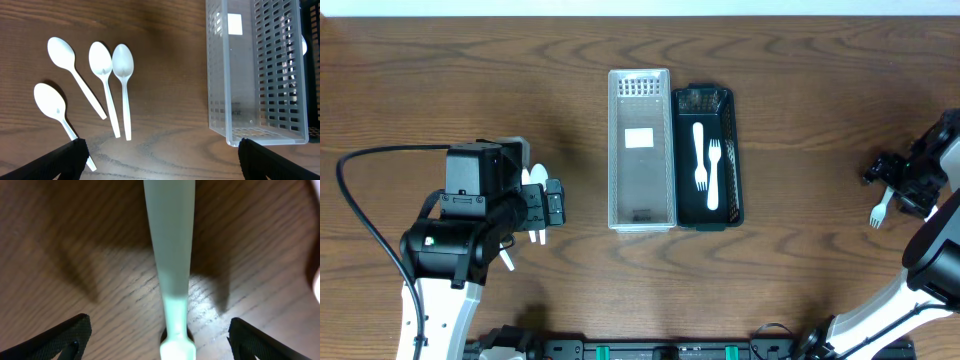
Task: Pack container
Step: 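Move the right gripper to the white spoon and grasp it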
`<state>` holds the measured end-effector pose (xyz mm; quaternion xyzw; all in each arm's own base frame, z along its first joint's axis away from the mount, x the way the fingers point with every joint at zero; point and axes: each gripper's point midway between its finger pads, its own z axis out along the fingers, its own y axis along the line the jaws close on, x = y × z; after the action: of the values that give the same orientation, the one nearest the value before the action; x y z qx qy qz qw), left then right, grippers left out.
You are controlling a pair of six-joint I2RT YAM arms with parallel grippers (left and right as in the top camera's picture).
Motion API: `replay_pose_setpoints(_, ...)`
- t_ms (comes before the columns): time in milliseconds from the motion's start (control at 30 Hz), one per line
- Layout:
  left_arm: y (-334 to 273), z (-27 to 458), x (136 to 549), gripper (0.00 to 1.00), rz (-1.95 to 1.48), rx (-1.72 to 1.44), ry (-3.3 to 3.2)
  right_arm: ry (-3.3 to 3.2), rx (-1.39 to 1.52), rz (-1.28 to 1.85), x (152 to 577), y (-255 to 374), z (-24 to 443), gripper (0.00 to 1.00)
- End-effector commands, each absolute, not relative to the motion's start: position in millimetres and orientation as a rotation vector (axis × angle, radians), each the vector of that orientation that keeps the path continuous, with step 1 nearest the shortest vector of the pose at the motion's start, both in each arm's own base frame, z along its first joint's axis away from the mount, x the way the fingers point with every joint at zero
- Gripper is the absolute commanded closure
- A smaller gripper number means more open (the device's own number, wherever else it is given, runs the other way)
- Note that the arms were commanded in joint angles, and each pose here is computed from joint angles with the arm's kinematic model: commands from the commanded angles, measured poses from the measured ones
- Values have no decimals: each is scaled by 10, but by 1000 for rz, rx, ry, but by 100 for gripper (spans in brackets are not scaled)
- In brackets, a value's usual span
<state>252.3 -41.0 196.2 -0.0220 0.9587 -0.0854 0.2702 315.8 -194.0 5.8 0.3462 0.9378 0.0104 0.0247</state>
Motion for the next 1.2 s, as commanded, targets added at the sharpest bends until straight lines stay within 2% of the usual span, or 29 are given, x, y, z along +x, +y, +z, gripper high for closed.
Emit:
replay_pose_setpoints(0, -421, 2049, 2534, 2, -242, -42, 2561, 2934, 1020, 49, 3137, -1878, -39, 9)
replay_pose_setpoints(667, -419, 2035, 2512, 2, -242, -43, 2572, 2942, 1020, 72, 3047, -1796, -207, 10)
replay_pose_setpoints(733, -419, 2035, 2512, 2, -242, -43, 2572, 2940, 1019, 87, 3055, -1782, -206, 14)
replay_pose_setpoints(1033, -419, 2035, 2513, 2, -242, -43, 2571, 2940, 1019, 88, 3055, -1781, -206, 47)
replay_pose_setpoints(1167, -419, 2035, 2513, 2, -242, -43, 2571, 2940, 1018, 88, 3058, -1779, -206, 53)
